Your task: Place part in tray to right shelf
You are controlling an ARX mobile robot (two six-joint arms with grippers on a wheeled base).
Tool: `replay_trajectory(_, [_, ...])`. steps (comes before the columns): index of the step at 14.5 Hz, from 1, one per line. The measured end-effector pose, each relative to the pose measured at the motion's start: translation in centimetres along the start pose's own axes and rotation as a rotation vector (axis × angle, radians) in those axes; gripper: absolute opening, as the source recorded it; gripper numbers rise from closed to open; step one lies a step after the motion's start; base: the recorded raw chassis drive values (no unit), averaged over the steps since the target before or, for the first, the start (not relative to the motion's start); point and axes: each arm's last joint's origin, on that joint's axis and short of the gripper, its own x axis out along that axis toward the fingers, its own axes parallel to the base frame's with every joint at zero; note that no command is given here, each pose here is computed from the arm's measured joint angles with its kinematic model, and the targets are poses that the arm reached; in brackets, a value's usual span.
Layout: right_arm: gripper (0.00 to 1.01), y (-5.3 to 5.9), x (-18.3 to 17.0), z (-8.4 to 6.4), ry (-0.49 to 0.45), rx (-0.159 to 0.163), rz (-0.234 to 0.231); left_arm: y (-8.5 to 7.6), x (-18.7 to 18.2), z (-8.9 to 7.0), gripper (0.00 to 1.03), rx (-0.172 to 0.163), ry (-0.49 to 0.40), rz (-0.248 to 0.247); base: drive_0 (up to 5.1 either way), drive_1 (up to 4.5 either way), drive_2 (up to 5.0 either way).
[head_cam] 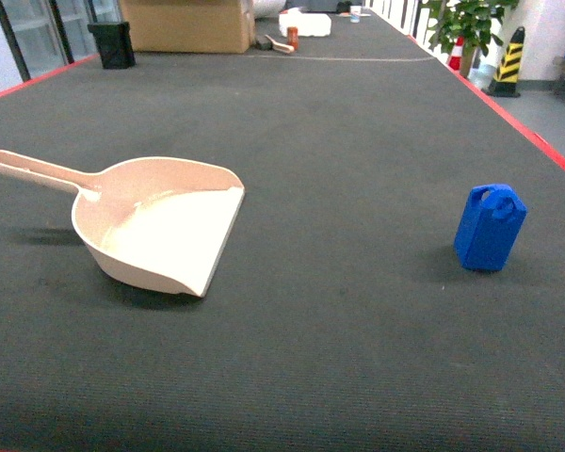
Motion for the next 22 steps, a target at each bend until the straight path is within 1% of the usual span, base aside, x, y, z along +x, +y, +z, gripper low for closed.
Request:
replay_trajectory(3, [0.98,0.0,0.0,0.0,0.0,0.0,0.0,0.0,0.0,-0.1,0.98,0.002,0.007,0.002,0.0,0.0,0.0])
replay_trajectory(4, [0.98,0.0,0.0,0.0,0.0,0.0,0.0,-0.1,0.1,-0.4,0.98,0.007,0.119,0.014,0.0,0.0,0.0])
replay_trajectory(5, [0.98,0.0,0.0,0.0,0.0,0.0,0.0,-0.1,0.8,-0.4,0.98,-0.022,0.169,-0.002,0.0,0.0,0.0])
replay_trajectory(6, [0.98,0.0,0.0,0.0,0.0,0.0,0.0,-0.1,1.6,-0.3,0.98,-0.087,0.179,-0.014,0.0,0.0,0.0])
replay_trajectory(7, [0.98,0.0,0.0,0.0,0.0,0.0,0.0,-0.3,3.0,0.3,0.98,-0.17,0.183,-0.053,0.0,0.0,0.0])
replay_trajectory(8, [0.98,0.0,0.0,0.0,0.0,0.0,0.0,-0.3,4.6,0.9,0.98,-0.257,0.175,-0.065,0.0,0.0,0.0])
replay_trajectory(9, [0.98,0.0,0.0,0.0,0.0,0.0,0.0,-0.1,6.7,1.4,0.98,-0.341,0.172,-0.068,0.0,0.0,0.0])
replay_trajectory(10, [0.98,0.0,0.0,0.0,0.0,0.0,0.0,0.3,9.9,1.6,0.98,-0.444,0.174,-0.054,0.0,0.0,0.0])
replay_trajectory(11, [0.98,0.0,0.0,0.0,0.0,0.0,0.0,0.8,12.8,1.2,0.98,-0.53,0.191,-0.047,0.0,0.0,0.0])
replay_trajectory(12, [0.98,0.0,0.0,0.0,0.0,0.0,0.0,1.3,15.6,0.1,0.98,-0.617,0.22,-0.017,0.0,0.0,0.0])
replay_trajectory(14, [0.98,0.0,0.0,0.0,0.0,0.0,0.0,2.4,20.2,-3.4,0.98,-0.74,0.338,0.014,0.0,0.0,0.0])
replay_trajectory(15, [0.98,0.0,0.0,0.0,0.0,0.0,0.0,2.9,22.1,-4.8,0.98,-0.79,0.373,0.032,0.0,0.0,0.0])
replay_trajectory(16, [0.98,0.0,0.0,0.0,0.0,0.0,0.0,3.6,24.3,-5.6,0.98,-0.83,0.363,0.043,0.0,0.0,0.0])
replay_trajectory(17, [0.98,0.0,0.0,0.0,0.0,0.0,0.0,4.2,26.2,-5.9,0.98,-0.854,0.342,0.057,0.0,0.0,0.0])
replay_trajectory(18, [0.98,0.0,0.0,0.0,0.0,0.0,0.0,4.8,27.8,-6.3,0.98,-0.875,0.322,0.069,0.0,0.0,0.0])
replay_trajectory(20, [0.98,0.0,0.0,0.0,0.0,0.0,0.0,5.9,30.4,-7.5,0.98,-0.904,0.331,0.114,0.0,0.0,0.0])
replay_trajectory(21, [0.98,0.0,0.0,0.0,0.0,0.0,0.0,6.6,31.8,-7.8,0.98,-0.919,0.319,0.135,0.0,0.0,0.0])
replay_trajectory(22, [0.98,0.0,0.0,0.0,0.0,0.0,0.0,7.1,32.9,-7.7,0.98,-0.926,0.304,0.134,0.0,0.0,0.0])
